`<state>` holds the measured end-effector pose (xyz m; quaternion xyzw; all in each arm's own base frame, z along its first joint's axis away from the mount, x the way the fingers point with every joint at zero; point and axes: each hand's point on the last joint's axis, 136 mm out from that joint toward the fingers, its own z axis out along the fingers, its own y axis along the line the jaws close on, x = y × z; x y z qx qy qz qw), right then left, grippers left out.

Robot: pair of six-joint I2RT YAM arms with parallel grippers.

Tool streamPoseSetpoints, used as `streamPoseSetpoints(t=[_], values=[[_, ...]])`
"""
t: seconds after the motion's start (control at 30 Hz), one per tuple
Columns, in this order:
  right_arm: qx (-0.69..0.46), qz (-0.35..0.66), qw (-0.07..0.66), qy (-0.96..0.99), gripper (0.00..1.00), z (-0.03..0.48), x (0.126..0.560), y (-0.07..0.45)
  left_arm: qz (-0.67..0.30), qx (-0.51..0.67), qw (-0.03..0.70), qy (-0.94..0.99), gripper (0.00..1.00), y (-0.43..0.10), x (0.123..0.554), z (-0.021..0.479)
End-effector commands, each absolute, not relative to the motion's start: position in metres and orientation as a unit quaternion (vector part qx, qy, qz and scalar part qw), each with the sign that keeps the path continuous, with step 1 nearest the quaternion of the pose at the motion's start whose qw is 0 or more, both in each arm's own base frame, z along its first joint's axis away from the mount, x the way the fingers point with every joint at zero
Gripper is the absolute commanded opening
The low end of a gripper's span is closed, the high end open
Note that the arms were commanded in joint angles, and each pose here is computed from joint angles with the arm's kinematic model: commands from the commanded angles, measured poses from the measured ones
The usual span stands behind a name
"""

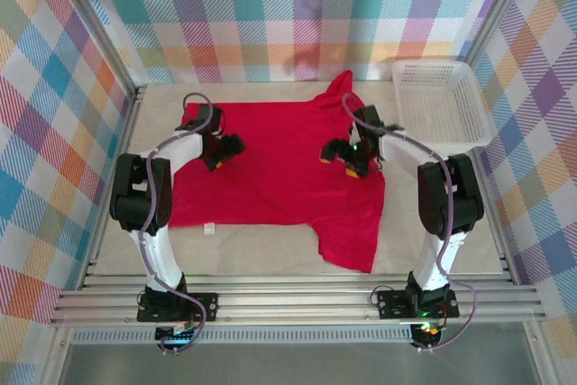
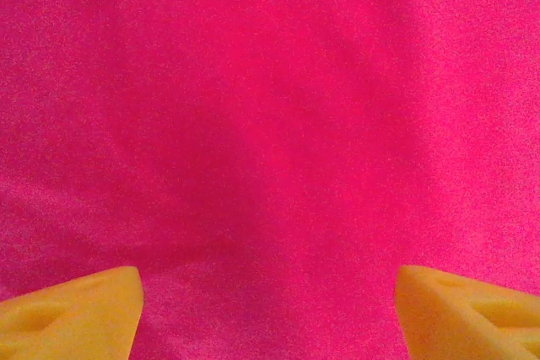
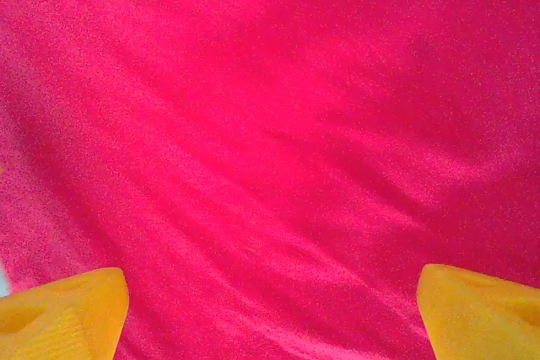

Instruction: Fold the inside-out t-shirt

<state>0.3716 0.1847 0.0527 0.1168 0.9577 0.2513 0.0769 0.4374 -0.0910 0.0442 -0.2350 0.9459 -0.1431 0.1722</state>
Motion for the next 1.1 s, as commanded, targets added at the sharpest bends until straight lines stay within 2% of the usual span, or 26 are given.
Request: streamPoseSetpoints(t=[0.0, 0.1, 0.23, 0.4, 0.5, 0.7, 0.9, 1.07], values=[[0.139, 0.257, 0.101, 0.951, 0.89, 0.054, 0.369, 0.176, -0.11, -0.258, 0.15, 0.948, 0.77, -0.071, 0.418, 0.03], [0.148, 0.221, 0.082, 0.96, 0.9, 0.036, 0.348, 0.161, -0.083, -0.273, 0.13, 0.95, 0.77, -0.056, 0.395, 0.017], [0.162, 0.18, 0.06, 0.968, 0.91, 0.024, 0.32, 0.141, -0.042, -0.282, 0.119, 0.951, 0.77, -0.039, 0.367, 0.023], [0.167, 0.149, 0.085, 0.971, 0.92, 0.035, 0.304, 0.121, -0.029, -0.296, 0.132, 0.946, 0.77, -0.031, 0.344, 0.043], [0.154, 0.152, 0.111, 0.97, 0.91, 0.061, 0.318, 0.123, -0.054, -0.282, 0.167, 0.943, 0.77, -0.037, 0.357, 0.07], [0.141, 0.229, 0.141, 0.953, 0.91, 0.11, 0.331, 0.162, -0.088, -0.219, 0.217, 0.947, 0.78, -0.059, 0.415, 0.122], [0.165, 0.276, 0.101, 0.941, 0.92, 0.086, 0.316, 0.201, -0.077, -0.214, 0.173, 0.958, 0.78, -0.067, 0.463, 0.089], [0.205, 0.27, 0.07, 0.938, 0.94, 0.051, 0.304, 0.204, -0.047, -0.208, 0.119, 0.97, 0.78, -0.057, 0.468, 0.046]])
